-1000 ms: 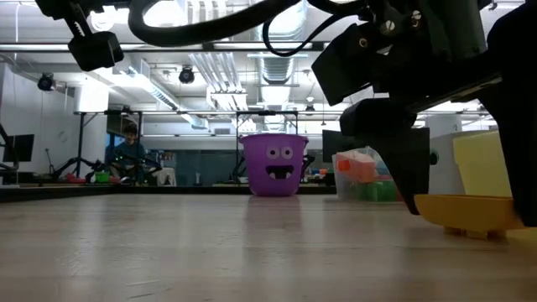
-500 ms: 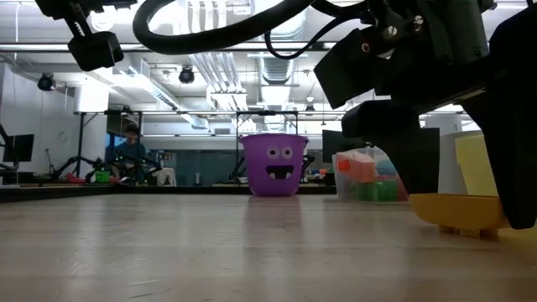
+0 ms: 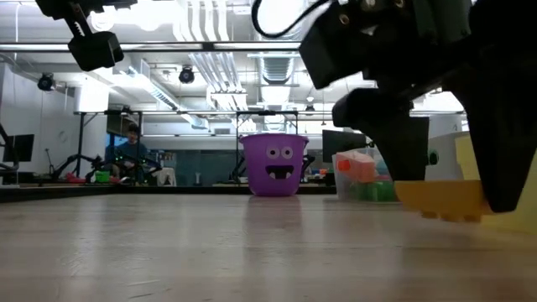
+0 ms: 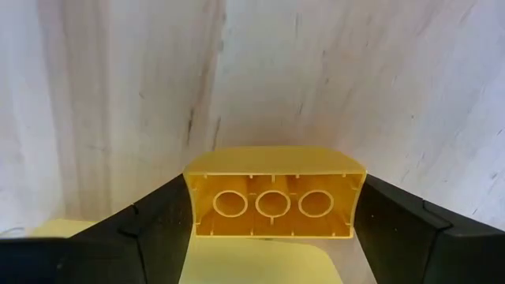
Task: Pick & Place Toys
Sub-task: Put the yellow game piece into the transparent bin
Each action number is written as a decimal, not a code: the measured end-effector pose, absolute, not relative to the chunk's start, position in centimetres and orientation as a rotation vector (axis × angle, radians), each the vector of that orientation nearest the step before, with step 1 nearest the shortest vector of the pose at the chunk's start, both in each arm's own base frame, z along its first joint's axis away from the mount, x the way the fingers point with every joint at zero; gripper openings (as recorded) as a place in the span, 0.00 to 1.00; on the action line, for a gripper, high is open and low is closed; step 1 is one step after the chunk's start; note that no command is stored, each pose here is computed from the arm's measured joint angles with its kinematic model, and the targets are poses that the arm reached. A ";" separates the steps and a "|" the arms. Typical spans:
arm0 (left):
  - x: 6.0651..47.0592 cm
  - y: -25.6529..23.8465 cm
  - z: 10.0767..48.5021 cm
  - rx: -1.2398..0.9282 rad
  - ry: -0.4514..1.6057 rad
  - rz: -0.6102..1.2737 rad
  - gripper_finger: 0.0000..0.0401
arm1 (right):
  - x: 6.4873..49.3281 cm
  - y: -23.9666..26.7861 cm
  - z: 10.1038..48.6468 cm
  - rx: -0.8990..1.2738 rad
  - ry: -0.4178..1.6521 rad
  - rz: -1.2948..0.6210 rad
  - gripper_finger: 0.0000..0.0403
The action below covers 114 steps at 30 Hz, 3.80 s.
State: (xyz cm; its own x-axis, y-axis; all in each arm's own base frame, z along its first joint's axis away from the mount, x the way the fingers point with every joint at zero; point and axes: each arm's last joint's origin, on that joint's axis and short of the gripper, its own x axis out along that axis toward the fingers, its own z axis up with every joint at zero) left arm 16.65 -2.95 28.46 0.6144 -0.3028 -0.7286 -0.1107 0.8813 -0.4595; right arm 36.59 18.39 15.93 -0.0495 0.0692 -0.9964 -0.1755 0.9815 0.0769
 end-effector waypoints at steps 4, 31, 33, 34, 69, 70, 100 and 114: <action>16.6 -2.9 28.5 -0.497 0.912 -0.116 0.93 | 36.9 18.5 16.4 -0.062 1.593 0.191 0.70; 16.6 -3.0 28.5 -0.524 0.915 -0.103 0.93 | 36.3 12.1 25.9 0.149 1.294 -0.125 0.70; 16.7 -3.0 28.5 -0.524 0.915 -0.103 0.93 | 35.9 10.8 26.6 0.172 1.275 -0.163 0.70; 16.7 -2.9 28.5 -0.525 0.915 -0.103 0.93 | 35.7 10.2 26.9 0.188 1.267 -0.177 0.70; 19.5 -2.3 32.4 -0.535 0.318 0.110 0.93 | 22.2 -10.6 23.7 0.856 1.236 -0.857 0.70; 19.5 -2.3 32.4 -0.534 0.317 0.113 0.93 | 21.9 -10.9 23.5 0.861 1.240 -0.865 0.70; 19.6 -2.0 32.7 -0.588 0.253 0.201 0.93 | 21.2 -11.5 19.0 0.822 1.184 -0.818 0.70; 19.6 -2.0 32.7 -0.599 0.251 0.206 0.93 | 21.2 -11.5 19.0 0.811 1.188 -0.804 0.82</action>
